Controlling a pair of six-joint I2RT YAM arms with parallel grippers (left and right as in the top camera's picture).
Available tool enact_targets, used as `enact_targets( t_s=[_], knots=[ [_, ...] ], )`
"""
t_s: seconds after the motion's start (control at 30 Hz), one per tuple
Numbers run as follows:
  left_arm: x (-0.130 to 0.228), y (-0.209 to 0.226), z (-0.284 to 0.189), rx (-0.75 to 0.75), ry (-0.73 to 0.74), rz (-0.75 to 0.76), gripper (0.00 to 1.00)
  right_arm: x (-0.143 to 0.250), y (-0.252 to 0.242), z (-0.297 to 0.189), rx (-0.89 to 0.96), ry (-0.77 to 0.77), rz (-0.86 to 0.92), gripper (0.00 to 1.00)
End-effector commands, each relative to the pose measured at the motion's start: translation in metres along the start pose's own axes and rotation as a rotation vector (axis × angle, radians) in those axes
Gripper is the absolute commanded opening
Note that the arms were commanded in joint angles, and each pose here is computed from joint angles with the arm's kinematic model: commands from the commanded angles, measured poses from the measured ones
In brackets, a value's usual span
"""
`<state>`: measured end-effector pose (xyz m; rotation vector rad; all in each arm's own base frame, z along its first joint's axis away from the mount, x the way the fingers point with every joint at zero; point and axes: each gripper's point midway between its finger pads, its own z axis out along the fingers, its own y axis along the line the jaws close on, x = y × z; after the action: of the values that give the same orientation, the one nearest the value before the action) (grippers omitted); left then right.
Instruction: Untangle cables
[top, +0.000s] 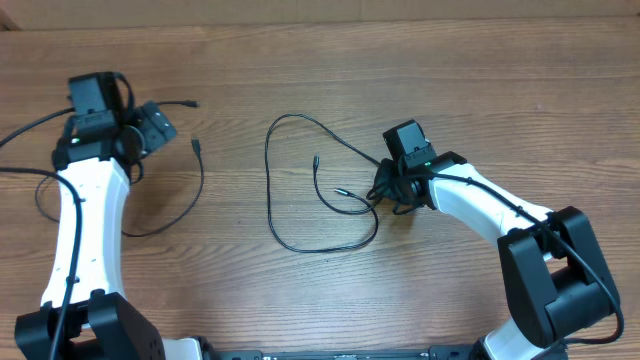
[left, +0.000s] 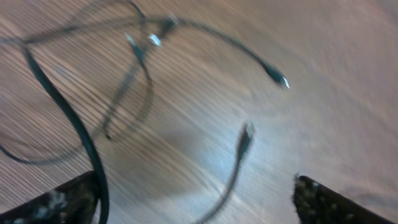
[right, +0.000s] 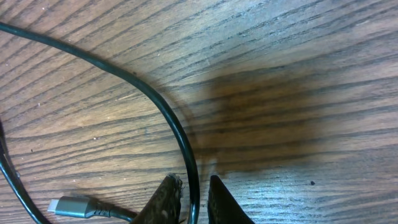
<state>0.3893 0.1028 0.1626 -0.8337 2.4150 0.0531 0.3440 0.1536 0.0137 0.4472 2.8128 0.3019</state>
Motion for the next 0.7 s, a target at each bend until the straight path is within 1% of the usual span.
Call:
enact_targets(
  t_s=[0.0,0.07,0.13,0.17,0.2,0.23,0.3,0.33,0.4,0.47,0.5,0.53,0.57,0.6,0.67],
  knots=[
    [0.012,-0.024,-0.009,0.067,0.034,0.086,0.90,-0.012,0.007,-0.009,-0.018,-0.042,-0.002,0.15],
    [0.022,-0.030,-0.005,0.067,0.066,0.137,0.76,-0.013,0.008,-0.009,-0.020,-0.043,-0.002,0.15],
    [0.033,-0.035,0.003,0.064,0.102,0.192,0.65,-0.012,0.008,-0.009,-0.022,-0.042,-0.002,0.15],
    [0.038,-0.037,0.008,0.060,0.120,0.211,0.63,-0.012,0.008,-0.009,-0.023,-0.042,-0.002,0.17],
    [0.043,-0.038,0.014,0.056,0.141,0.229,0.63,-0.012,0.008,-0.009,-0.023,-0.042,-0.002,0.18],
    [0.049,-0.038,0.022,0.048,0.166,0.237,0.66,-0.012,0.008,-0.009,-0.023,-0.041,-0.002,0.18],
    [0.059,-0.037,0.038,0.032,0.210,0.244,0.87,-0.012,0.008,-0.009,-0.024,-0.038,-0.002,0.18],
    [0.063,-0.036,0.046,0.027,0.229,0.254,0.91,-0.012,0.008,-0.009,-0.023,-0.038,-0.002,0.18],
    [0.070,-0.035,0.054,0.024,0.266,0.297,0.93,-0.011,0.008,-0.009,-0.022,-0.037,-0.002,0.18],
    [0.069,-0.033,0.053,0.017,0.277,0.296,0.93,-0.012,0.008,-0.009,-0.023,-0.038,-0.002,0.18],
    [0.067,-0.036,0.051,0.030,0.275,0.294,0.92,-0.012,0.008,-0.009,-0.023,-0.038,-0.002,0.19],
    [0.065,-0.040,0.049,0.045,0.270,0.292,0.86,-0.012,0.008,-0.009,-0.023,-0.038,-0.002,0.19],
    [0.063,-0.044,0.047,0.064,0.267,0.293,0.77,-0.012,0.008,-0.009,-0.024,-0.040,-0.002,0.19],
    [0.063,-0.047,0.046,0.074,0.264,0.298,0.70,-0.012,0.008,-0.009,-0.025,-0.040,-0.002,0.19],
    [0.063,-0.048,0.048,0.074,0.262,0.319,0.62,-0.012,0.009,-0.009,-0.025,-0.040,-0.002,0.19]
  ],
)
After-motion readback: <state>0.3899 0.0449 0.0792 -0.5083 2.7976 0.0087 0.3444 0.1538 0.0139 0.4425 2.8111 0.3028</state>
